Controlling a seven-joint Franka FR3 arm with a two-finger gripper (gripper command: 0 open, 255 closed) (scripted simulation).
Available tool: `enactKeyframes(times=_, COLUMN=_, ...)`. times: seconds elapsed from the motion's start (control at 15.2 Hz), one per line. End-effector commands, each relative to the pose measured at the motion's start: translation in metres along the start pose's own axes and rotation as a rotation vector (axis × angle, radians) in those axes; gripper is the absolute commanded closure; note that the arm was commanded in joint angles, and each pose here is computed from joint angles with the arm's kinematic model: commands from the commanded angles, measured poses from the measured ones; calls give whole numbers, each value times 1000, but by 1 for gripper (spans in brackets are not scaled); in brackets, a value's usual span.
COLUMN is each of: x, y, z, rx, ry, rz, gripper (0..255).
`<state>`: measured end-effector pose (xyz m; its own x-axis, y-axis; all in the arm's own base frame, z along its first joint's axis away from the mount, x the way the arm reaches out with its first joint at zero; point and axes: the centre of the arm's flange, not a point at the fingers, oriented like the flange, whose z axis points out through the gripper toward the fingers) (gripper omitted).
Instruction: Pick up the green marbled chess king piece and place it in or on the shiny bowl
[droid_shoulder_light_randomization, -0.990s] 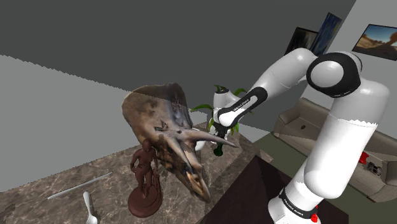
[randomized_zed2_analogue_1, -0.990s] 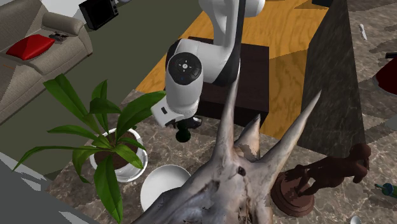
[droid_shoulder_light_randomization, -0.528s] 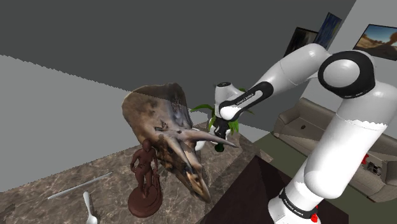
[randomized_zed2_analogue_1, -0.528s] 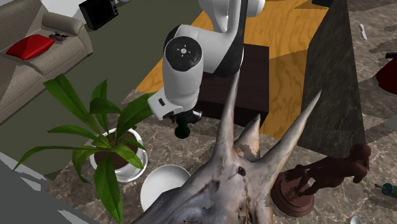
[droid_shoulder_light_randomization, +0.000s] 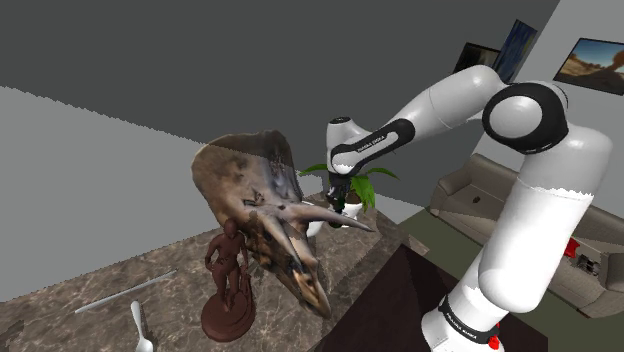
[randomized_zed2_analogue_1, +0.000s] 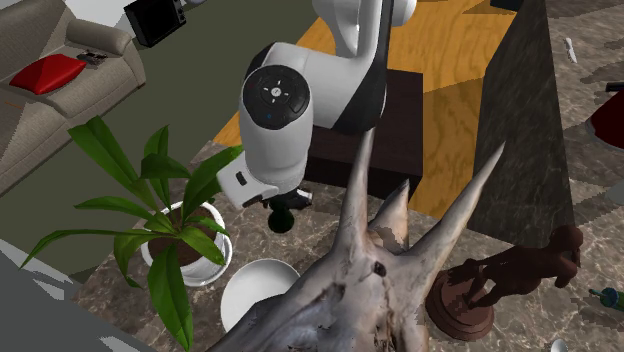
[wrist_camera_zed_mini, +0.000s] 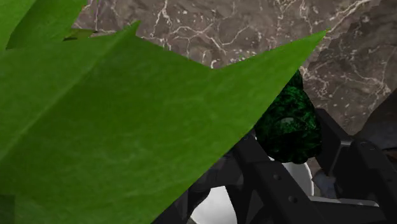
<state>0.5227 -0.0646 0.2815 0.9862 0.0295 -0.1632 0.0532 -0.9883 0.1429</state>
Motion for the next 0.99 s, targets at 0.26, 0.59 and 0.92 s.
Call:
enactKeyframes(times=0.26, x=76, y=6, z=-22, rx=0, ry=0, rz=0, gripper=255)
enactKeyframes(times=0.59, x=140, y=10, z=-40, rx=0, ry=0, rz=0, gripper=255)
enactKeyframes(times=0.92, x=161, y=8, z=-24, rx=0, ry=0, rz=0, gripper=255)
